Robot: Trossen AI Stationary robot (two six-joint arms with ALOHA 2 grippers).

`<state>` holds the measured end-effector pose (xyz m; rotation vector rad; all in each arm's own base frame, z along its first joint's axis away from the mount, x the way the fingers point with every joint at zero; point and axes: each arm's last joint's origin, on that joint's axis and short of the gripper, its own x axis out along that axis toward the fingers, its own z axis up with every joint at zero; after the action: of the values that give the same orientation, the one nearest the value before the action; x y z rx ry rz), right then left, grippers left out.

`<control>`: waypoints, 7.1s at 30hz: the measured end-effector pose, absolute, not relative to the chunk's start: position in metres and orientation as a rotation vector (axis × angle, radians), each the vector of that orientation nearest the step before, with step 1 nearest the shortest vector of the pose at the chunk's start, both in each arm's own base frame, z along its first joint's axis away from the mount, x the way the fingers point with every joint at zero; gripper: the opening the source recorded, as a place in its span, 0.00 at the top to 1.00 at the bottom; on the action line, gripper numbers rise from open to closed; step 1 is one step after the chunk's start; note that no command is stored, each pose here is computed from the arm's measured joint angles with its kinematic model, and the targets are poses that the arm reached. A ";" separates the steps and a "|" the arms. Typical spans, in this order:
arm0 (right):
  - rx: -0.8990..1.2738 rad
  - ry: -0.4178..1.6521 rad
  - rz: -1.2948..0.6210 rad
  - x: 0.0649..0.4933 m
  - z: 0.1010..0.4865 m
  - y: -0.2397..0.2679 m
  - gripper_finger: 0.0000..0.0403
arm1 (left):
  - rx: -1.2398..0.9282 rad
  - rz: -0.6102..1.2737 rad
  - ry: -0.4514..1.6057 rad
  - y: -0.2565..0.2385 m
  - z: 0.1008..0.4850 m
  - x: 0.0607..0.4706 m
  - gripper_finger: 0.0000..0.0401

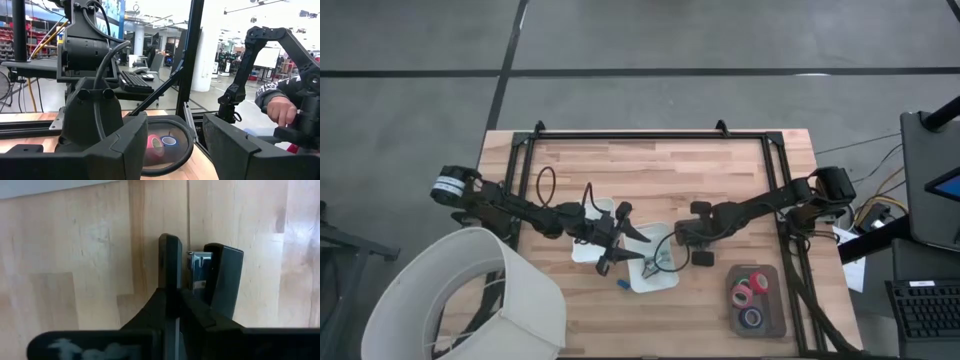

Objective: Pick and place Stapler, Stapler remover, tape
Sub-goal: Put the black stapler into the left white bin

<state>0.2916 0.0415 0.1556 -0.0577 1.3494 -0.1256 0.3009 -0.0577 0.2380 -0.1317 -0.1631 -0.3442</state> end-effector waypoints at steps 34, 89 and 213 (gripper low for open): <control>-0.353 0.637 -0.230 0.260 0.265 0.098 0.94 | 0.249 -0.016 -0.060 -0.072 0.234 0.305 0.52; -0.342 0.467 -0.173 0.288 0.271 0.108 0.74 | 0.147 0.007 -0.066 -0.074 0.237 0.313 0.93; -0.270 0.550 -0.278 0.253 0.255 0.091 0.42 | -0.550 0.515 0.731 -0.023 0.262 0.173 0.90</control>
<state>0.2530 0.0905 0.2551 -0.2702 0.5497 -0.2781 0.1732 -0.0232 0.2625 -0.5499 0.7314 0.5152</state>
